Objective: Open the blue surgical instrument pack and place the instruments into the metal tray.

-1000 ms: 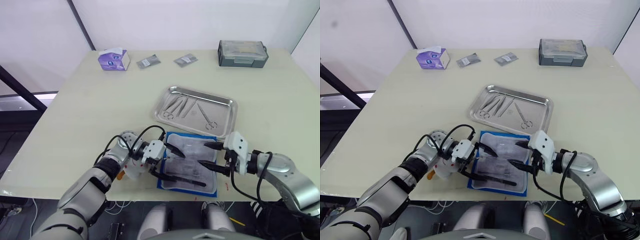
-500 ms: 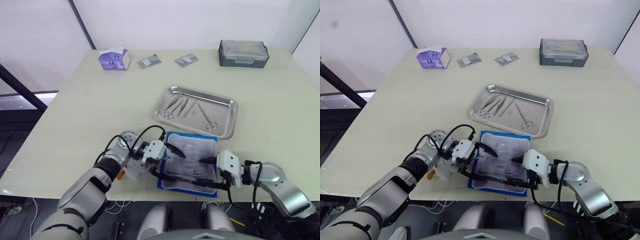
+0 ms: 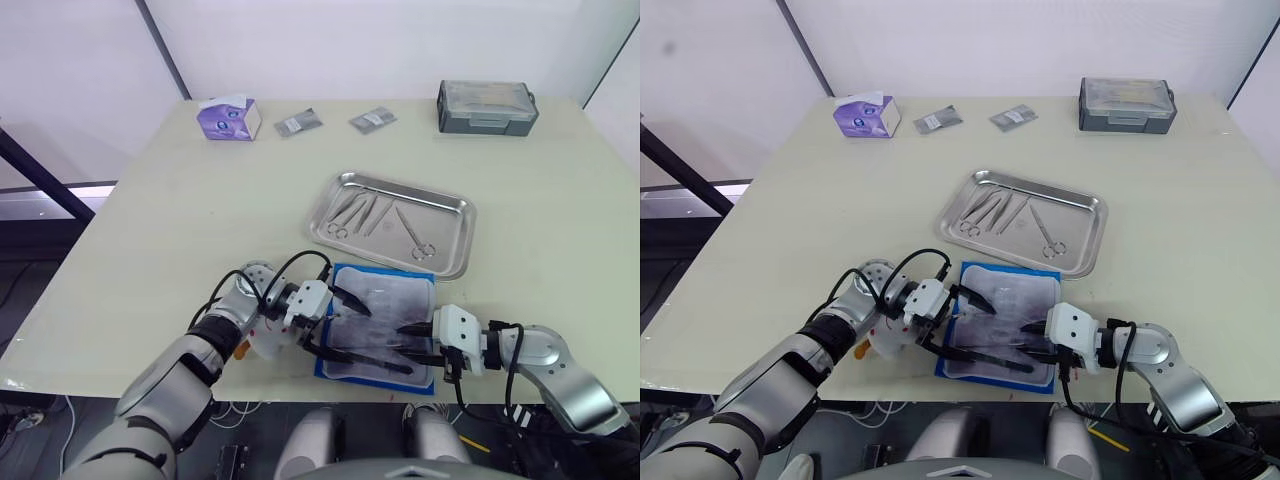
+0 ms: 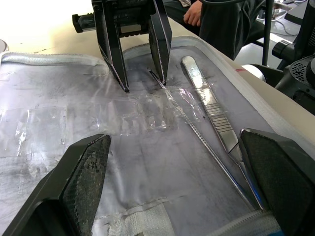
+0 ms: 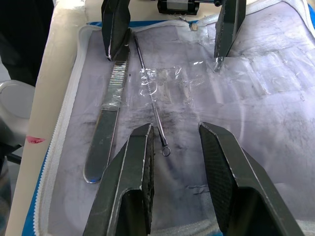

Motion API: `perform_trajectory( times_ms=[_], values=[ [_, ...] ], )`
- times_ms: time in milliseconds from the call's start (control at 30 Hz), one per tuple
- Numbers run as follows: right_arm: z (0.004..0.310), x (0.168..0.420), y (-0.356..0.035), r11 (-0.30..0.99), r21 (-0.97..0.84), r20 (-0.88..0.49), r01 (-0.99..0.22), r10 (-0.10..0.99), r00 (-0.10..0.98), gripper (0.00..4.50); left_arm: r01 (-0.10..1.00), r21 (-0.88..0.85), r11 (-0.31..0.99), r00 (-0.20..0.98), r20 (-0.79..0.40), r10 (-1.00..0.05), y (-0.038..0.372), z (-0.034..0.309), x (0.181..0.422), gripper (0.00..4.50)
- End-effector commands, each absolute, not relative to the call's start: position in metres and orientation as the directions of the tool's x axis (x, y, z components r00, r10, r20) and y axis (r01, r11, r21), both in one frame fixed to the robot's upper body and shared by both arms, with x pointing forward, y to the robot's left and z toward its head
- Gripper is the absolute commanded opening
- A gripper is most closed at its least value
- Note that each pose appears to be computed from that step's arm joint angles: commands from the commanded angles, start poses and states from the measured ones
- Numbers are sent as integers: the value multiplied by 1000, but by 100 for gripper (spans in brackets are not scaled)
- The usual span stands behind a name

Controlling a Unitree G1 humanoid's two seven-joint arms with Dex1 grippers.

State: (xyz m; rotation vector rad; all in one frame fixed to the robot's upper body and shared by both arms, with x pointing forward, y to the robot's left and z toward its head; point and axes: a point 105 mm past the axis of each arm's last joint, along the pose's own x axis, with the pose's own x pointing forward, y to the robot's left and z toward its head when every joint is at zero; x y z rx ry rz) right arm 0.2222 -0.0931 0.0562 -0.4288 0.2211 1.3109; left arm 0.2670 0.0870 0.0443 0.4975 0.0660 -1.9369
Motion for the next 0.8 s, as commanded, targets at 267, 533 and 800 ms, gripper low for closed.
perform_trajectory(
  times_ms=[267, 533, 800],
  values=[
    [47, 216, -91, 135, -192, -379, -972, 904, 200, 152, 871, -27, -491, -440, -488, -754, 108, -1, 237, 450],
    [45, 215, -90, 124, -187, -367, -975, 912, 186, 152, 871, -29, -491, -439, -494, -750, 110, -1, 238, 450],
    [45, 218, -90, 119, -209, -370, -971, 909, 191, 3, 870, -26, -492, -438, -495, -750, 110, 0, 239, 450]
  ],
)
